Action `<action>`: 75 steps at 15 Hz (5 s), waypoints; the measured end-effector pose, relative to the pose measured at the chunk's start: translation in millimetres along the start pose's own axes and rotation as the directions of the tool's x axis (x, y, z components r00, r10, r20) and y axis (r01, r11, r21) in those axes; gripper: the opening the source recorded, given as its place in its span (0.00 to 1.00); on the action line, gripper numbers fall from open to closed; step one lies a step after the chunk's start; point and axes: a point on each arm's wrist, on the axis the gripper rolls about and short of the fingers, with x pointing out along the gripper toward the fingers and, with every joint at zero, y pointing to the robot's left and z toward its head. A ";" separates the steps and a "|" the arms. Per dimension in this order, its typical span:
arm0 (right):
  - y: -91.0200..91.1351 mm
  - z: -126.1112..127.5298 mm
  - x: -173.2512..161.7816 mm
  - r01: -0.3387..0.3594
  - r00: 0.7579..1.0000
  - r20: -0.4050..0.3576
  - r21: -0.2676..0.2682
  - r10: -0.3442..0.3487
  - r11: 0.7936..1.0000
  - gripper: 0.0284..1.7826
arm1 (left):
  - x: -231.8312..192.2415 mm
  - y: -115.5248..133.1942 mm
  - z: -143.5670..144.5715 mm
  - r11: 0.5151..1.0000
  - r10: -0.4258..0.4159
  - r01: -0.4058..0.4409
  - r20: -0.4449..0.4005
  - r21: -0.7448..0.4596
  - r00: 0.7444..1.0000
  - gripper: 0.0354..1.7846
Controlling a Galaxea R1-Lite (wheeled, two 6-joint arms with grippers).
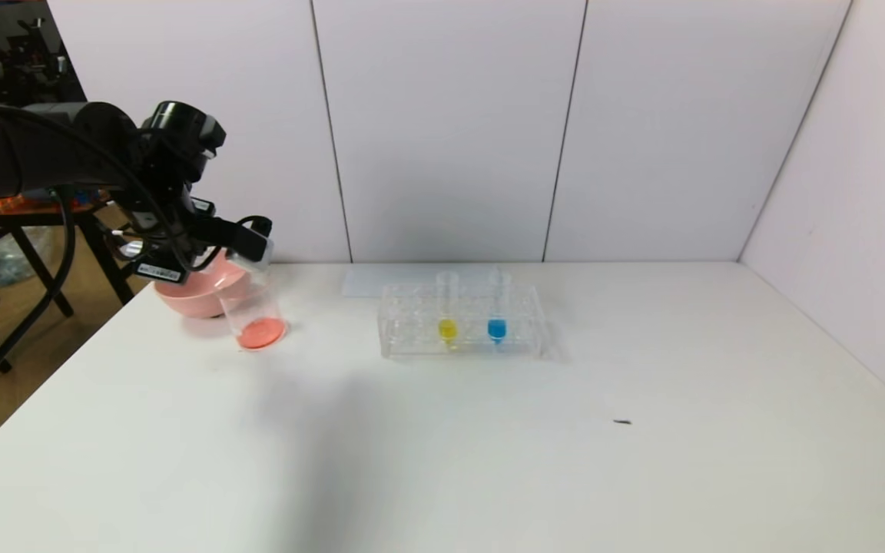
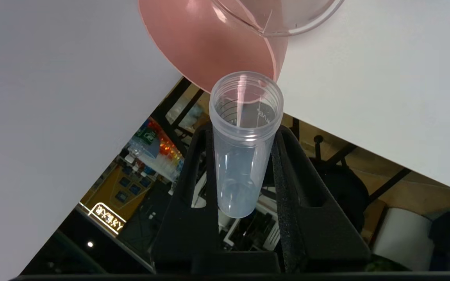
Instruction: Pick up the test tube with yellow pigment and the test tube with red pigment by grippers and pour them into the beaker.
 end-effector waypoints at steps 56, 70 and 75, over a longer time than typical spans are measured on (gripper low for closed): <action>0.0 0.0 0.0 0.000 1.000 0.000 0.000 0.000 1.000 0.95 | -30.8 0.2 -38.5 0.516 0.271 0.207 0.388 -0.831 0.881 0.23; 0.0 0.0 0.0 0.000 1.000 0.000 0.000 0.000 1.000 0.95 | -26.7 -5.1 -49.6 0.155 0.455 0.165 0.219 -0.974 0.863 0.23; 0.0 0.0 0.0 0.000 1.000 0.000 0.000 0.000 1.000 0.95 | -18.8 -10.7 -53.6 0.069 0.498 0.182 0.192 -0.981 0.846 0.23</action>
